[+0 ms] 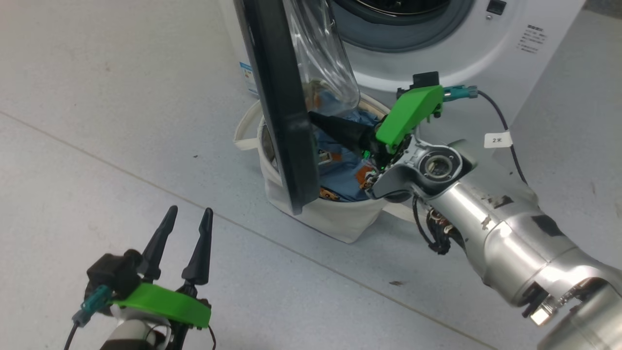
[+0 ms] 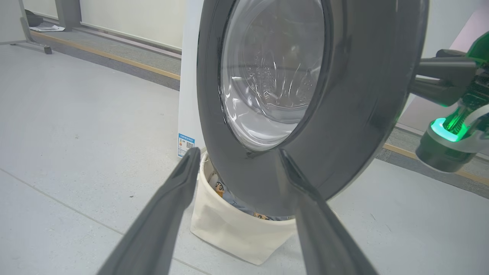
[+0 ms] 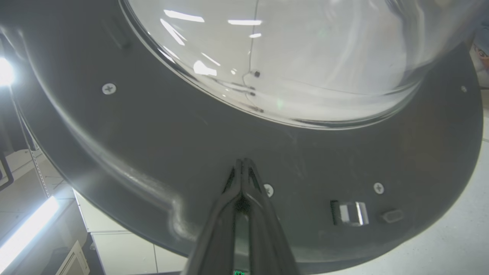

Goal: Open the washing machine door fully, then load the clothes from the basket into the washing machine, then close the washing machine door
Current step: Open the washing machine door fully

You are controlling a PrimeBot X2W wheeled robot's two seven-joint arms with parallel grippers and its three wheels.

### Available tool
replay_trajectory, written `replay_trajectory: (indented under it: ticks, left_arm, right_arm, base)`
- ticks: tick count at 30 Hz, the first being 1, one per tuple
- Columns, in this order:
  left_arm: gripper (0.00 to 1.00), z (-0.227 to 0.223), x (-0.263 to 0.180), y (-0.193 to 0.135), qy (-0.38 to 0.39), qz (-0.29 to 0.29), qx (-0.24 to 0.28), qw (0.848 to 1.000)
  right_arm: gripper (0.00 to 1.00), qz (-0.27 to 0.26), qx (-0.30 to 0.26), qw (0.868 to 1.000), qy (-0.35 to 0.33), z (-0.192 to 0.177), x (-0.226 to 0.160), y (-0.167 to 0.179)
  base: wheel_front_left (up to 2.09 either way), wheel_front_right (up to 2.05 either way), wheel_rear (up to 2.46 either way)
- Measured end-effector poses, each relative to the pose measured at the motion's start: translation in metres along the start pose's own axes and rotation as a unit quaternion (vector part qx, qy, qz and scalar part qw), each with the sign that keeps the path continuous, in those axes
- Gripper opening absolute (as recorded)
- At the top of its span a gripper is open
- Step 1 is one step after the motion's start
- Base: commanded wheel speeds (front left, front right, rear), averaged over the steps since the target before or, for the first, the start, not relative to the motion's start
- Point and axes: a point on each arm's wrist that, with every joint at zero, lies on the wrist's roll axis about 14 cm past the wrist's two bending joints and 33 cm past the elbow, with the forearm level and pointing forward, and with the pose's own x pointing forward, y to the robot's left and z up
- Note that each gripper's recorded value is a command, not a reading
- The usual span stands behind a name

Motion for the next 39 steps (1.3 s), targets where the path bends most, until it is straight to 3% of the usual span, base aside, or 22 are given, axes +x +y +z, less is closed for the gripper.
replay_trajectory:
  ticks: [13,14,15,20,24,30,39]
  left_arm:
    - [1.0,0.007,-0.007,0.006,-0.01,0.011,0.002,1.0]
    - [1.0,0.007,-0.007,0.006,-0.01,0.011,0.002,1.0]
    - [1.0,0.008,-0.006,0.005,-0.01,0.01,0.001,1.0]
    - [1.0,0.01,-0.005,0.007,-0.011,0.002,0.012,1.0]
    - [1.0,0.015,-0.001,0.01,-0.011,-0.004,0.025,1.0]
    - [1.0,0.016,0.007,0.006,-0.006,-0.019,0.041,0.999]
    - [1.0,0.011,0.017,-0.01,0.002,-0.043,0.037,0.998]
  right_arm:
    - [0.0,0.004,-0.007,1.0,0.001,-0.029,0.014,0.01]
    - [0.77,0.004,-0.007,1.0,0.001,-0.029,0.014,0.01]
    - [0.99,0.002,-0.013,1.0,-0.006,-0.028,0.013,0.011]
    - [1.0,-0.021,-0.099,0.994,-0.048,-0.021,0.002,0.012]
    - [1.0,-0.036,-0.189,0.976,-0.106,-0.007,-0.016,0.015]
    - [1.0,-0.059,-0.296,0.931,-0.206,0.022,-0.06,0.02]
    - [1.0,-0.136,-0.376,0.862,-0.312,0.065,-0.16,0.0]
  base:
    - [0.0,0.0,0.0]
    - [0.0,0.0,0.0]
    - [0.0,0.0,0.0]
    - [0.0,0.0,0.0]
    - [0.0,0.0,0.0]
    - [0.0,0.0,0.0]
    - [0.0,0.0,0.0]
